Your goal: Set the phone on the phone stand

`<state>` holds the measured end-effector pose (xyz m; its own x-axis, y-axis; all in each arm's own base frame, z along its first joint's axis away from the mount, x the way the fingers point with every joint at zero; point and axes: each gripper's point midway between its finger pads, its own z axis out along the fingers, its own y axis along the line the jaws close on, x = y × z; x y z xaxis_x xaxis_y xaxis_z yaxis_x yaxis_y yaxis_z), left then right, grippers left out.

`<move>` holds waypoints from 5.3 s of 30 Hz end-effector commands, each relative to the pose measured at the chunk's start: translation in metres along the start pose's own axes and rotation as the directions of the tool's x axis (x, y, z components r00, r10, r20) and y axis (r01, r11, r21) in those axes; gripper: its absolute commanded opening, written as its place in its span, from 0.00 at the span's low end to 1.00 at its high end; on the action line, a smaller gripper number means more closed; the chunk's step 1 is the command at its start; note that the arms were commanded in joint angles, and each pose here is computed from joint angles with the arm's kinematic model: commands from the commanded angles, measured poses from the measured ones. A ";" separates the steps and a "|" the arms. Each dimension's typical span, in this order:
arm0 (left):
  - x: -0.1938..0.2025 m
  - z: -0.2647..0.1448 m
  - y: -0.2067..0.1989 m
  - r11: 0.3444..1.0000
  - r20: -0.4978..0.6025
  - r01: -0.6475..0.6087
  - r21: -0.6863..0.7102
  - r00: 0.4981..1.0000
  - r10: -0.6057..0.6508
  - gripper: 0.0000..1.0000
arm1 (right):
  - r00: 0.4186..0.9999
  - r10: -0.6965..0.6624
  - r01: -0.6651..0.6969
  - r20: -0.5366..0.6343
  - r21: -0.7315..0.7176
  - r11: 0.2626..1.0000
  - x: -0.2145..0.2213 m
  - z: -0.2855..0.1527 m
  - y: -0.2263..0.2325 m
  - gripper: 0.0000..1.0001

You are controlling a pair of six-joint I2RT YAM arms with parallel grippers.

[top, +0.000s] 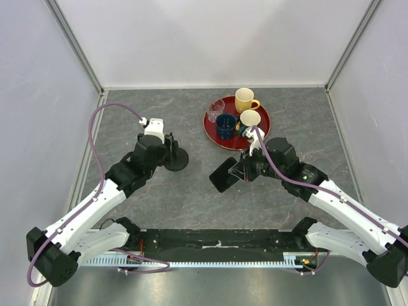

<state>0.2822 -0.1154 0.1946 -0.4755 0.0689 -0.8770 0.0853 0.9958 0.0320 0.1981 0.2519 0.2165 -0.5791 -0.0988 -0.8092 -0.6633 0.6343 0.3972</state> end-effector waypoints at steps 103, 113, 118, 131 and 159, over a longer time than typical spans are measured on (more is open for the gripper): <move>-0.001 -0.047 -0.080 0.741 0.202 -0.297 0.603 0.955 0.218 0.42 | 0.867 -0.478 0.499 0.143 -0.216 0.839 -0.090 -0.039 0.128 0.00; 0.006 -0.042 -0.079 0.745 0.175 -0.296 0.598 0.955 0.239 0.34 | 0.867 -0.484 0.497 0.114 -0.254 0.830 -0.088 -0.027 0.134 0.00; 0.010 -0.038 -0.080 0.743 0.155 -0.295 0.601 0.955 0.253 0.36 | 0.864 -0.492 0.502 0.108 -0.254 0.827 -0.086 -0.012 0.134 0.00; 0.011 -0.040 -0.086 0.711 0.178 -0.314 0.629 0.949 0.261 0.09 | 0.769 -0.614 0.632 0.179 -0.359 0.687 -0.085 0.025 0.155 0.00; 0.019 -0.055 -0.102 0.612 0.183 -0.318 0.724 0.944 0.274 0.02 | 0.310 -0.909 0.883 0.278 -0.439 0.167 -0.074 0.102 0.137 0.00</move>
<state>0.2316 -0.1954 0.1889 -0.3132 0.3316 -0.8899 0.7632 0.6455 -0.0281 0.1705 0.4062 0.2519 0.4185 -0.4884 -0.7657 -0.8984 -0.3463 -0.2702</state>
